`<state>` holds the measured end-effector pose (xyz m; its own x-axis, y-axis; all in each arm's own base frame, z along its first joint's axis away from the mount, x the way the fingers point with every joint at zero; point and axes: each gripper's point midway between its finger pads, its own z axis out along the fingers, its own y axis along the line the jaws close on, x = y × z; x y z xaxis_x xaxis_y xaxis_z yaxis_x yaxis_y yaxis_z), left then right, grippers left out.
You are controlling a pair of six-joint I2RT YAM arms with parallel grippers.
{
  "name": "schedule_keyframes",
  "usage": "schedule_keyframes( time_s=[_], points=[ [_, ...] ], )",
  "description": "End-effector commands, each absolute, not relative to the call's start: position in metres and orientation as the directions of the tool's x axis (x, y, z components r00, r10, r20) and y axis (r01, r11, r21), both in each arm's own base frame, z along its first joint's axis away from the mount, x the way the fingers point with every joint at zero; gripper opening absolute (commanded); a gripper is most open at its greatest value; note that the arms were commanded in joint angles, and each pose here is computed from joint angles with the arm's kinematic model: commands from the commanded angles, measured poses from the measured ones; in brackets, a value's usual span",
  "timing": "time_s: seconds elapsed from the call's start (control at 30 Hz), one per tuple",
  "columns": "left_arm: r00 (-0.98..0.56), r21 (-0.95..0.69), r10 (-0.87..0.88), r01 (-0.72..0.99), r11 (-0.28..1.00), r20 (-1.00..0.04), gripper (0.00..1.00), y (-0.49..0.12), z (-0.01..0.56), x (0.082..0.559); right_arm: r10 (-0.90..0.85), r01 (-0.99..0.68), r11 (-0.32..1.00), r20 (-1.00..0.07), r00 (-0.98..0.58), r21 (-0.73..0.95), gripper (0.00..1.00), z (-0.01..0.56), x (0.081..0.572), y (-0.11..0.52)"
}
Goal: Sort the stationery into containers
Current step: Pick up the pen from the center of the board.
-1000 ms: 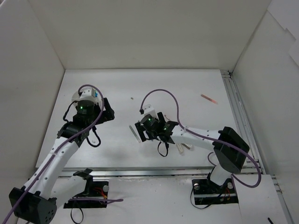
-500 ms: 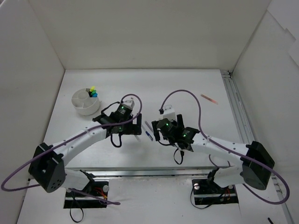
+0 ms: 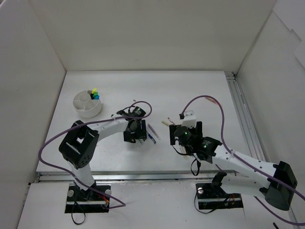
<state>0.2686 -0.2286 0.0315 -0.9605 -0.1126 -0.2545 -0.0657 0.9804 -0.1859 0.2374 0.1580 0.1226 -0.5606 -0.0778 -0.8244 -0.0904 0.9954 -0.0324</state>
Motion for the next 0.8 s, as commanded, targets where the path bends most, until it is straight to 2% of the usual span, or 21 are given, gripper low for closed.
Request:
schedule_keyframes(
  time_s=[0.0,0.1,0.3,0.47,0.5,0.57,0.7,0.77],
  points=[
    [-0.94,-0.219,-0.199,-0.14,0.966,-0.276,0.63,-0.232,0.048,0.283,-0.037,-0.027,0.999,-0.844,-0.535,-0.026,0.98,0.128,0.24,0.146],
    [-0.935,-0.185,-0.225,-0.178,0.967,-0.275,0.58,-0.226,0.041,0.284,-0.033,-0.015,0.999,-0.841,-0.539,-0.03,0.98,0.127,0.24,0.144],
    [-0.917,-0.111,-0.238,-0.214,0.971,-0.319,0.3,-0.213,0.039,0.293,-0.041,-0.009,0.999,-0.838,-0.544,-0.044,0.98,0.124,0.24,0.143],
    [-0.906,-0.074,-0.239,-0.227,0.971,-0.349,0.15,-0.206,0.045,0.299,-0.048,-0.011,0.999,-0.837,-0.546,-0.051,0.98,0.123,0.24,0.143],
    [-0.904,-0.062,-0.236,-0.229,0.971,-0.355,0.08,-0.204,0.045,0.3,-0.046,-0.009,0.999,-0.838,-0.544,-0.05,0.98,0.124,0.241,0.142],
    [-0.906,-0.055,-0.22,-0.215,0.975,-0.362,0.01,-0.203,0.049,0.301,-0.06,-0.023,0.998,-0.834,-0.548,-0.056,0.98,0.123,0.24,0.143],
    [-0.887,-0.036,-0.175,-0.177,0.984,-0.426,0.0,-0.196,0.07,0.303,-0.075,-0.065,0.997,-0.829,-0.554,-0.046,0.98,0.125,0.238,0.148],
    [-0.878,-0.033,-0.073,-0.066,0.997,-0.473,0.0,-0.197,0.083,0.304,-0.09,-0.087,0.995,-0.829,-0.552,-0.05,0.98,0.128,0.238,0.151]
  ],
)
